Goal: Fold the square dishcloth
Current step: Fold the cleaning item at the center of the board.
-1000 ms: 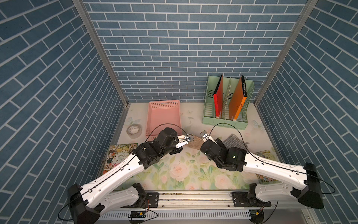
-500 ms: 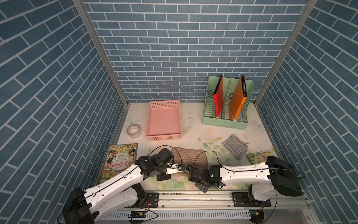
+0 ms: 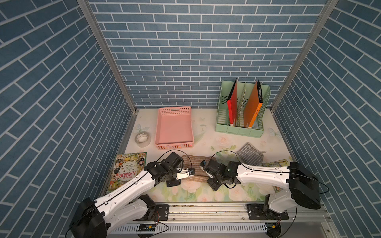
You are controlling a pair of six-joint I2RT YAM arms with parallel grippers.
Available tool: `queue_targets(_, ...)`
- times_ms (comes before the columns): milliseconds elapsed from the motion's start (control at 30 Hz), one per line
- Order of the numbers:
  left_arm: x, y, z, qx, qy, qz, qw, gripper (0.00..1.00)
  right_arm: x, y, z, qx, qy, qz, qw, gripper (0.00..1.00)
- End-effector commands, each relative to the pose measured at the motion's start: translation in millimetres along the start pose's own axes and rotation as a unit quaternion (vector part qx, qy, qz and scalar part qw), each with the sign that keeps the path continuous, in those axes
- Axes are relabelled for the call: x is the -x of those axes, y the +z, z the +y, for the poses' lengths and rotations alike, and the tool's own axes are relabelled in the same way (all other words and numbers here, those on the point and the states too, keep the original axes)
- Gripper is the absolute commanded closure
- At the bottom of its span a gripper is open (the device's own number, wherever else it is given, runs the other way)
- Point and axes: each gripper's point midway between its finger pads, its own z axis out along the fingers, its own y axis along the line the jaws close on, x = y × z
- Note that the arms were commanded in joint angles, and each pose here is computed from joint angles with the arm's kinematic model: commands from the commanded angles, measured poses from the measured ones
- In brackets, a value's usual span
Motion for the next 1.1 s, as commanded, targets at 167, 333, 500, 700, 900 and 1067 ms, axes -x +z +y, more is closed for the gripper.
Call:
queue_targets(167, 17, 7, 46, -0.020, -0.014, -0.012, 1.000, 1.00, 17, -1, -29, -0.016, -0.011, 0.013, 1.000, 0.96)
queue_targets(333, 14, 18, 68, -0.015, -0.026, -0.008, 0.999, 1.00, 31, 3, -54, -0.050, 0.015, 0.006, 0.999, 0.67)
queue_targets(500, -2, 37, 95, -0.012, -0.063, 0.012, 0.998, 1.00, 41, 5, -64, -0.008, 0.070, -0.045, 0.996, 0.41)
queue_targets(700, -4, 45, 94, -0.025, -0.068, 0.010, 0.997, 1.00, 48, -11, -47, 0.098, 0.105, -0.127, 0.981, 0.34)
queue_targets(900, -3, 39, 92, -0.019, -0.063, 0.004, 0.998, 1.00, 51, -10, -53, 0.134, 0.150, -0.175, 0.964, 0.35)
queue_targets(1067, -3, 34, 89, -0.020, -0.061, 0.002, 0.998, 1.00, 43, -1, -70, 0.130, 0.204, -0.188, 0.952, 0.34)
